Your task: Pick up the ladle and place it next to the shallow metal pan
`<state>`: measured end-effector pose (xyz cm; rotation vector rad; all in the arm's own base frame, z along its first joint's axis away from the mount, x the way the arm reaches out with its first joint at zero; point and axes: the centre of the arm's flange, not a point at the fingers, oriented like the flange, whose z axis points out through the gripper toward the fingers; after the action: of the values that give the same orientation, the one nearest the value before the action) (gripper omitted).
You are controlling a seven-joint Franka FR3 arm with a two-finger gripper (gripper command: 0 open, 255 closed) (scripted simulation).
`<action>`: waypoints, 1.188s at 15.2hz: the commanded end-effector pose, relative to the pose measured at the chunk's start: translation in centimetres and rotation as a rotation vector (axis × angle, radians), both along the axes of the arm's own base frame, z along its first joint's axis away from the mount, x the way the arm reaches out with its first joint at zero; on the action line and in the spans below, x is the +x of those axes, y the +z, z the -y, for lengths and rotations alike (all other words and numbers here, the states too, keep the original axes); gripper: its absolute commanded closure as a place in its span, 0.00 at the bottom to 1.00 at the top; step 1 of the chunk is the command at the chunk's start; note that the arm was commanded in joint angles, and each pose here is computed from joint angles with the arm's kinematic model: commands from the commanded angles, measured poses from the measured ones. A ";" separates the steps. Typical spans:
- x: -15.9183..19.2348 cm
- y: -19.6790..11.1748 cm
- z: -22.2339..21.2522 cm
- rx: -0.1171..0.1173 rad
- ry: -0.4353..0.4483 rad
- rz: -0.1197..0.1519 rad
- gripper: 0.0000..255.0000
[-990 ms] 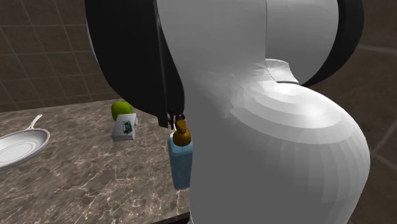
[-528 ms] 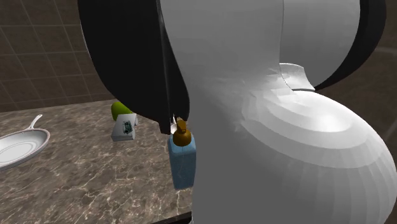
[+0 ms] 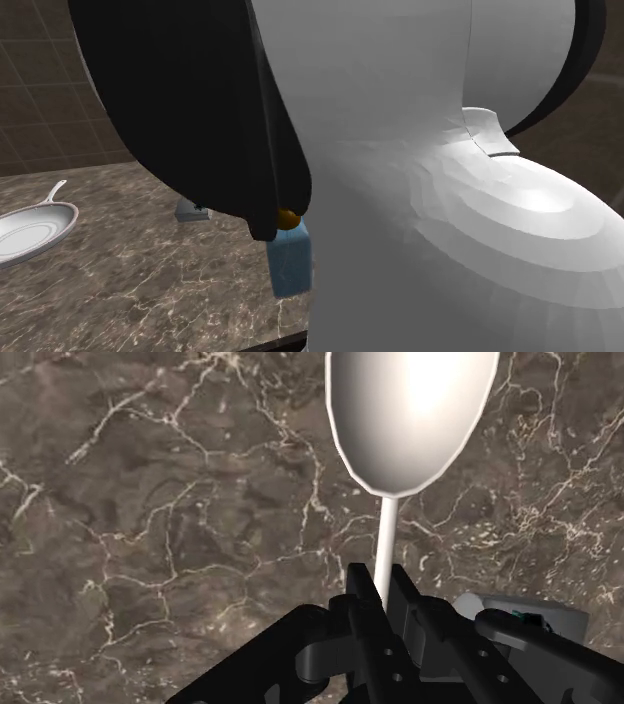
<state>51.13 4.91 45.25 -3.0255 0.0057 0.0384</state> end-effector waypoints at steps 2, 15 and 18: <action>-0.7 0.1 -4.1 0.000 -0.001 0.000 1.00; -3.7 0.1 -21.0 0.000 -0.001 0.000 1.00; -4.4 0.1 -24.9 0.000 -0.001 0.000 1.00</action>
<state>47.04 28.54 45.48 -3.0261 0.0050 0.0388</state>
